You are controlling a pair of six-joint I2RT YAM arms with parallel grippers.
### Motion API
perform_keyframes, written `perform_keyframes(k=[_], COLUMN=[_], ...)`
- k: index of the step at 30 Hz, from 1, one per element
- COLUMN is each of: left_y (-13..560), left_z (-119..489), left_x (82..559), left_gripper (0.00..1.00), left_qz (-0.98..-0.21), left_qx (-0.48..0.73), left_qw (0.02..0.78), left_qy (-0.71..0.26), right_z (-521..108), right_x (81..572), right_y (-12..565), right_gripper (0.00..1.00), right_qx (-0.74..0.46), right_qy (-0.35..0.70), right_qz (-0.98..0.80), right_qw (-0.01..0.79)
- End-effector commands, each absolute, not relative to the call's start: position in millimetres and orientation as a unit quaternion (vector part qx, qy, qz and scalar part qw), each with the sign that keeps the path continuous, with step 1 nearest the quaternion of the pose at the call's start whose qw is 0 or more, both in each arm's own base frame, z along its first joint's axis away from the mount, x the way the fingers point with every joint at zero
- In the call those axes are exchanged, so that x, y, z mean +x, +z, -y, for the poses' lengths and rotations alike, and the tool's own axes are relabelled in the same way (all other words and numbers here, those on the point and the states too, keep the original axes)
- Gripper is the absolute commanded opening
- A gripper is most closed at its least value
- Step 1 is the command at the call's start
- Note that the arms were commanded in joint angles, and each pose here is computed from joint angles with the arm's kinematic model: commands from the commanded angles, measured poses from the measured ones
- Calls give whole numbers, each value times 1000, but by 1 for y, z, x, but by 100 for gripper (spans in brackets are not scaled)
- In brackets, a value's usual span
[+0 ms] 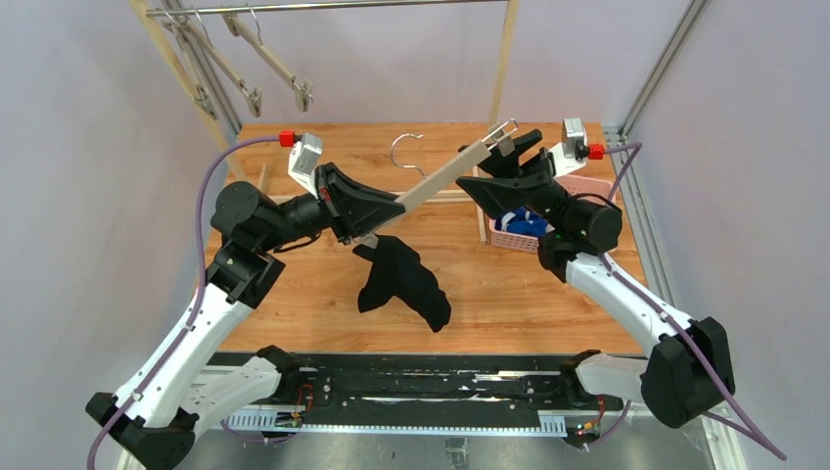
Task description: Remove the underwear clipped to the hanger
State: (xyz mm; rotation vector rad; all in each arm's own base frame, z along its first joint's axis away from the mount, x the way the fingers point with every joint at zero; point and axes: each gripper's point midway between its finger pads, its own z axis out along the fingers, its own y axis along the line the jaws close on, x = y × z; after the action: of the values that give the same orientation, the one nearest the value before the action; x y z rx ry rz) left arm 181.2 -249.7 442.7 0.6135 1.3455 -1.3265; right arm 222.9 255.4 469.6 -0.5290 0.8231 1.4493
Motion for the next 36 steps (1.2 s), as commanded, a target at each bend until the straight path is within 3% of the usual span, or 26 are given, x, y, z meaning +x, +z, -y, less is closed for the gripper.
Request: perform_keyframes(k=[1,6,7,10,11,16,19,22,25,26,34,36], left_y=[472,473,473,476,477,475,474,474,472,471,464,463], left_z=[256,259,260,261,261,270,274,275,278,279,284,284], left_x=[170,171,172,174,174,178,180,182,183,183,185,185], left_gripper=[0,0,0,0,0,0,0,0,0,0,4,1], left_qz=[-510,-505,-504,-498,-497,-497,-497,-498,-500,-501,-509,-508], left_qx=[263,258,256,249,248,247,244,241,243,243,243,245], left_qw=[579,582,582,588,588,581,581,582,579,577,570,570], left_qy=[-579,-583,-584,-587,-588,-595,-596,-596,-597,-597,-598,-598], right_z=[-253,-256,-257,-260,-261,-265,-266,-267,-268,-268,-267,-267], right_x=[190,190,189,189,189,188,188,188,188,189,187,188], right_y=[508,513,513,514,514,513,514,514,514,514,514,516], right_gripper=[71,69,65,37,32,48,48,35,4,1,1,1], right_qx=[-257,-258,-260,-266,-268,-273,-273,-279,-281,-279,-278,-275], right_qy=[659,661,662,664,665,671,671,670,669,669,660,661], right_qz=[-277,-270,-270,-272,-273,-272,-273,-274,-276,-278,-277,-278], right_qw=[651,650,649,643,641,633,633,631,630,631,640,640])
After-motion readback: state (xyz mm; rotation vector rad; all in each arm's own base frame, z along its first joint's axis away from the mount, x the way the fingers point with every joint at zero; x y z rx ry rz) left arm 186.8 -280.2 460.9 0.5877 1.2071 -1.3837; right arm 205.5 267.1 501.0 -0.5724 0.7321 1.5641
